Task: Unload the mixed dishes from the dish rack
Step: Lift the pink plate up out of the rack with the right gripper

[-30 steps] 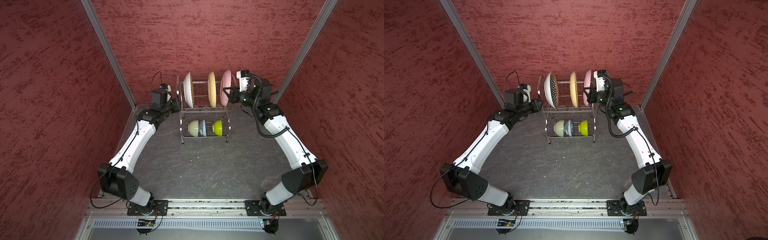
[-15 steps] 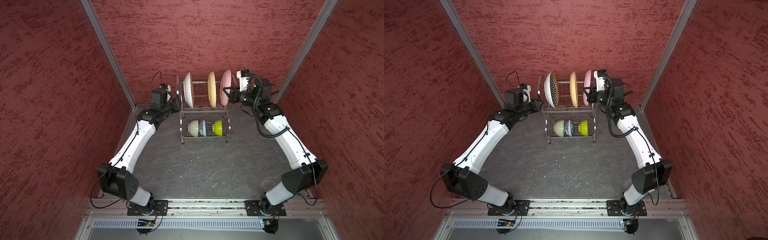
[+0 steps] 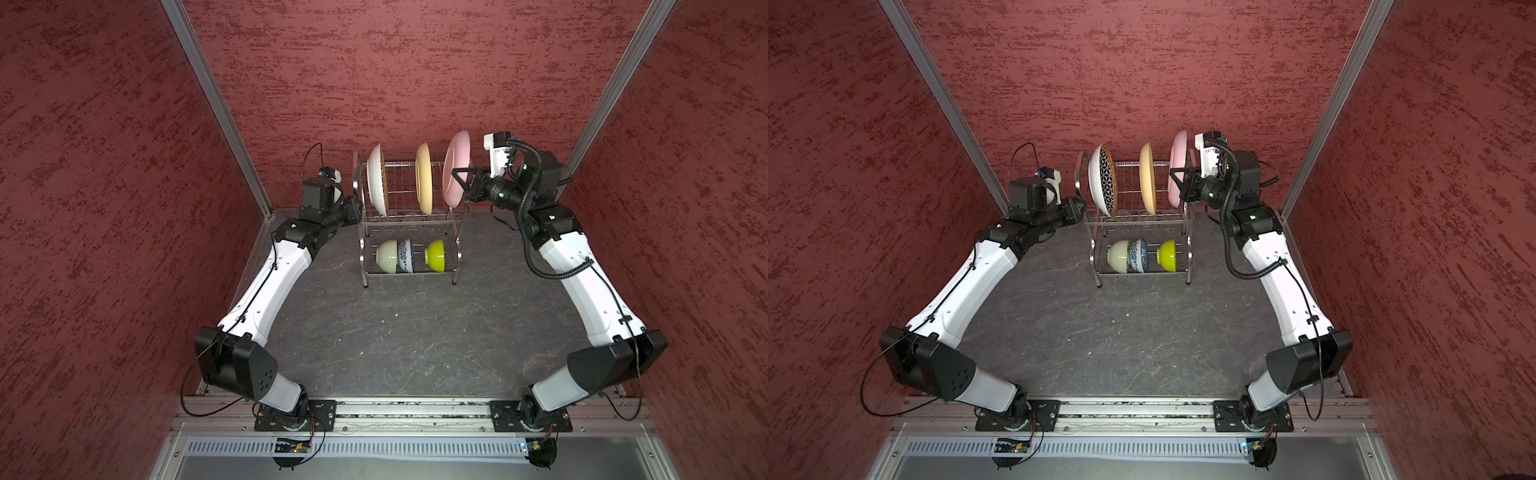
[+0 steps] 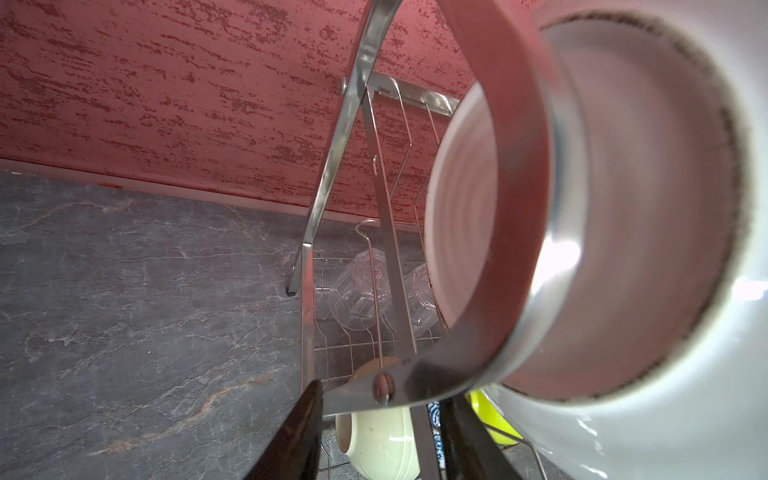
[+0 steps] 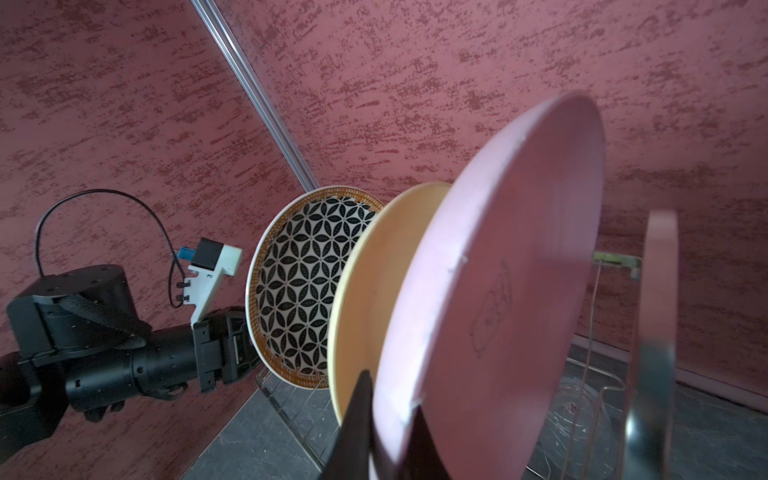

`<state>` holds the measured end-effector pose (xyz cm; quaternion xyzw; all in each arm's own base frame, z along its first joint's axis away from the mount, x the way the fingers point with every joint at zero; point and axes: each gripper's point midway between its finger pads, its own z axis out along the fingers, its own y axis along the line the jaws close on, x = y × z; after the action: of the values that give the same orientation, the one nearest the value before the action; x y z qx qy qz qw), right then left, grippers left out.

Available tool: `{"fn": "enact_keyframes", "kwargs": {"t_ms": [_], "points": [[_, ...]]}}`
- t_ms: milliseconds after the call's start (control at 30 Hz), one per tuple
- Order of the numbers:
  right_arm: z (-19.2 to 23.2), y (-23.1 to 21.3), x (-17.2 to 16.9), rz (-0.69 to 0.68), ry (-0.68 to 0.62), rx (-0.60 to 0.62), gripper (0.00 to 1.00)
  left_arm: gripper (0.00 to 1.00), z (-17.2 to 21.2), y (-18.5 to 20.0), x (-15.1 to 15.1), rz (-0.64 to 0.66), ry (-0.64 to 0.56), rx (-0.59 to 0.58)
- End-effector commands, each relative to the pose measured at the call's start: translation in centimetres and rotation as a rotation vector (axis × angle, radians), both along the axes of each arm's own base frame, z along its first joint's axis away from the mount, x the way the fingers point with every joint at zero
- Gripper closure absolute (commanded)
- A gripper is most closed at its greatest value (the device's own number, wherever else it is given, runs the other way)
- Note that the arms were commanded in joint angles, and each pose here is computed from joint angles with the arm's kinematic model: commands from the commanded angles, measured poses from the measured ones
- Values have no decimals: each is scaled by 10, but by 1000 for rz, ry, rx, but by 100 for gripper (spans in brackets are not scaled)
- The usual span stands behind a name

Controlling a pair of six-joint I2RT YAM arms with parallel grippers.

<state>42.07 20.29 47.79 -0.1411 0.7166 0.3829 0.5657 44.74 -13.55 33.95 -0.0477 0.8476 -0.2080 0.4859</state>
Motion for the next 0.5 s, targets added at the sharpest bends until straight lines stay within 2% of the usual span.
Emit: {"fn": "enact_keyframes", "kwargs": {"t_ms": [0, 133, 300, 467], "points": [[49, -5, -40, 46, -119, 44, 100, 51, 31, 8, -8, 14, -63, -4], [66, -8, -71, 75, -150, 69, 100, 41, 49, 11, -21, 18, -98, -24], [78, -22, -111, 60, -185, 103, 100, 38, 67, 17, -39, 25, -129, -34], [73, -28, -148, 85, -153, 112, 100, 33, 78, 20, -63, 24, -145, -56]]}}
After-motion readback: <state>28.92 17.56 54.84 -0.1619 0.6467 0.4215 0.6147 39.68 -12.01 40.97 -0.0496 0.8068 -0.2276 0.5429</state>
